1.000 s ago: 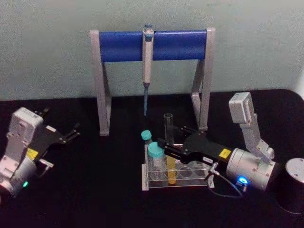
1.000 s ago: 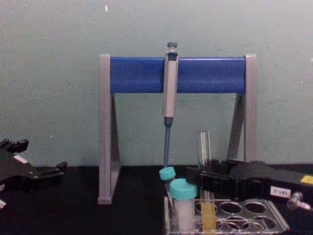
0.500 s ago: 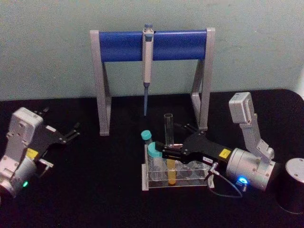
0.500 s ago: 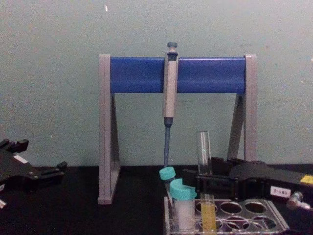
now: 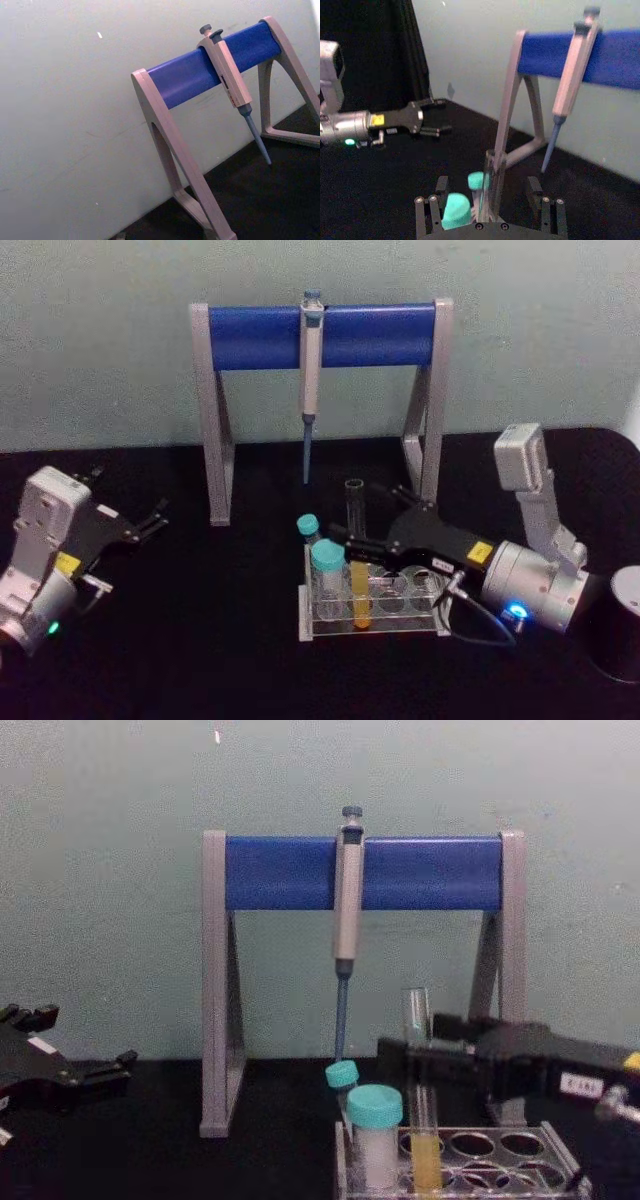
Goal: Pick up the test tube from the test tube rack, shake it, then place it back into the test tube rack.
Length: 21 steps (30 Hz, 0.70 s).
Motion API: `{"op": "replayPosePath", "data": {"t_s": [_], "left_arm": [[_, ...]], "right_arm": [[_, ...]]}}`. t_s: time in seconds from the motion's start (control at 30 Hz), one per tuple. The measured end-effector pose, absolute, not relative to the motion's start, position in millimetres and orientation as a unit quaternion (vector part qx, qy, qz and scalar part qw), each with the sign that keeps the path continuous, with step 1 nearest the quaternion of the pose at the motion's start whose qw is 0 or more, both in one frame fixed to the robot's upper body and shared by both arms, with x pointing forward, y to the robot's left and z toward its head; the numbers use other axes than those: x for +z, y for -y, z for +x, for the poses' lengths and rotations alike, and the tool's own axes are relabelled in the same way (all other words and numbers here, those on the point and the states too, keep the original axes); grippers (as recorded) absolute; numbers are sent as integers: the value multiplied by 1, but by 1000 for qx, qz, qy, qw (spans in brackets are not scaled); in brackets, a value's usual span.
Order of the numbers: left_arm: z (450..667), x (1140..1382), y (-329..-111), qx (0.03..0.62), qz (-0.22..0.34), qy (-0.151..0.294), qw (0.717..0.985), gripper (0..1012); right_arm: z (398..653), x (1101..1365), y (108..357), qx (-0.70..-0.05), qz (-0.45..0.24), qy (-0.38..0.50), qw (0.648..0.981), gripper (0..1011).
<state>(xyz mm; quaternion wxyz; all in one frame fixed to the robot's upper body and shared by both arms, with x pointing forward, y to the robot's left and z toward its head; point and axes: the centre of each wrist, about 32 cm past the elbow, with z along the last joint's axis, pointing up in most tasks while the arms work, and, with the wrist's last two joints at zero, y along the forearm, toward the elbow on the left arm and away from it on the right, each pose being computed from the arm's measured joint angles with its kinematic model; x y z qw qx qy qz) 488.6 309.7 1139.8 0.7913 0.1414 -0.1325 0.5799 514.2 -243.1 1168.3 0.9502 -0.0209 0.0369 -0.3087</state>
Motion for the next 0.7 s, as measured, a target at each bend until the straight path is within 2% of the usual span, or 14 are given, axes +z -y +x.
{"op": "replayPosePath", "data": {"t_s": [0.3,0.5,0.7], "left_arm": [[489,1140,-310,580,141,132,791,1001],[489,1140,-310,580,141,132,791,1001],[489,1140,-310,580,141,132,791,1001]], "right_arm": [[508,1189,248,-321,26,31,946,1000],[498,1197,254,-381,43,87,919,1000],[487,1191,255,-462,36,108,879,1000]]}}
